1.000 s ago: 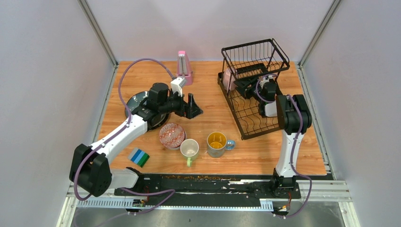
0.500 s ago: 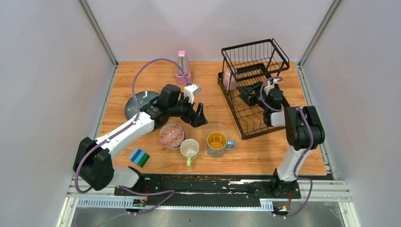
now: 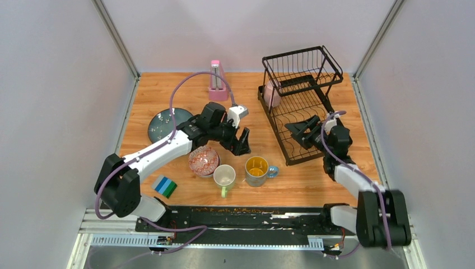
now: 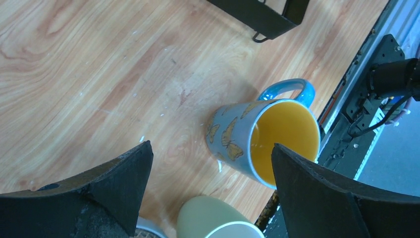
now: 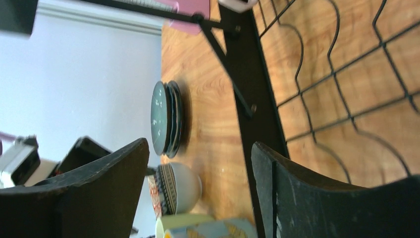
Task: Load the mixed dishes into the dish rack
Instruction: Pick up the cup at the center of the board.
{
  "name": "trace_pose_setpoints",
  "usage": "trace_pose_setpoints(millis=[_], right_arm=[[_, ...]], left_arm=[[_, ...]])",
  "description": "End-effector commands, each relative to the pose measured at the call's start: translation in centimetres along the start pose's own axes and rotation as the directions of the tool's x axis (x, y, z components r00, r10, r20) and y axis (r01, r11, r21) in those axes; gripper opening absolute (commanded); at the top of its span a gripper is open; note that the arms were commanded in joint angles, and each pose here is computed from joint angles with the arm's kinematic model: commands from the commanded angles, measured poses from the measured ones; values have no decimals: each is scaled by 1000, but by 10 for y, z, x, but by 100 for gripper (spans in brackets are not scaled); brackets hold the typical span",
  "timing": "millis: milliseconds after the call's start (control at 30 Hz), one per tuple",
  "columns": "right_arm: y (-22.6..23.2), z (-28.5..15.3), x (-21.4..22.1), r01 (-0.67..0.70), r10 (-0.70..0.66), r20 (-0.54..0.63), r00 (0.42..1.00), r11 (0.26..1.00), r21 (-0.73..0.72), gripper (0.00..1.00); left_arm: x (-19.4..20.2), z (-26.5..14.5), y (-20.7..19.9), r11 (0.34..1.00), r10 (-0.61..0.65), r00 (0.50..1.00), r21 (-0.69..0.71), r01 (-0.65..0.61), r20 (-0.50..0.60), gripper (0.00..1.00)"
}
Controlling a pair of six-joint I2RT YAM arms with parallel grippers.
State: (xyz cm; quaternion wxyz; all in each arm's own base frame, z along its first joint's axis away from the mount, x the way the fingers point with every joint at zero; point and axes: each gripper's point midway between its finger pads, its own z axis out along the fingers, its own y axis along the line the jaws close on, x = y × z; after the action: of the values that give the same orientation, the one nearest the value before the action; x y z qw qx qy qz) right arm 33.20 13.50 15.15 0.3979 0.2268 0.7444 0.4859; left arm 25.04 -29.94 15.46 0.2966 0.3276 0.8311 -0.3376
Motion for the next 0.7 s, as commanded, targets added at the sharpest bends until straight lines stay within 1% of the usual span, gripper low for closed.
trace_pose_setpoints(millis=[0,100,233,333,500,567,633,667], right_arm=[[22,-31,10,119,-119,-22,993,993,-15,81],[31,-49,10,156,-156,4,988,988,2,83],[47,-65,6,171,-170,58,984,985,-14,85],[58,-72,2,169,-165,93,982,985,-29,85],[73,-75,-8,178,-172,124,977,983,-42,86],[76,-74,-10,172,-166,122,978,984,-39,89],[78,-74,-11,146,-141,118,983,989,-34,95],[75,-74,-9,118,-115,105,988,993,-19,96]], left_arm=[[-13,7,-19,996,67,998,57,-68,5,95],[-4,16,-24,994,77,996,74,-75,-34,94],[6,22,-22,994,102,991,53,-97,-92,92],[16,24,-21,993,110,984,47,-105,-140,90],[23,25,-24,991,132,977,60,-123,-166,88],[25,26,-27,990,136,976,68,-126,-169,87],[27,28,-28,990,136,974,72,-125,-180,86],[29,30,-28,990,136,972,74,-124,-191,85]])
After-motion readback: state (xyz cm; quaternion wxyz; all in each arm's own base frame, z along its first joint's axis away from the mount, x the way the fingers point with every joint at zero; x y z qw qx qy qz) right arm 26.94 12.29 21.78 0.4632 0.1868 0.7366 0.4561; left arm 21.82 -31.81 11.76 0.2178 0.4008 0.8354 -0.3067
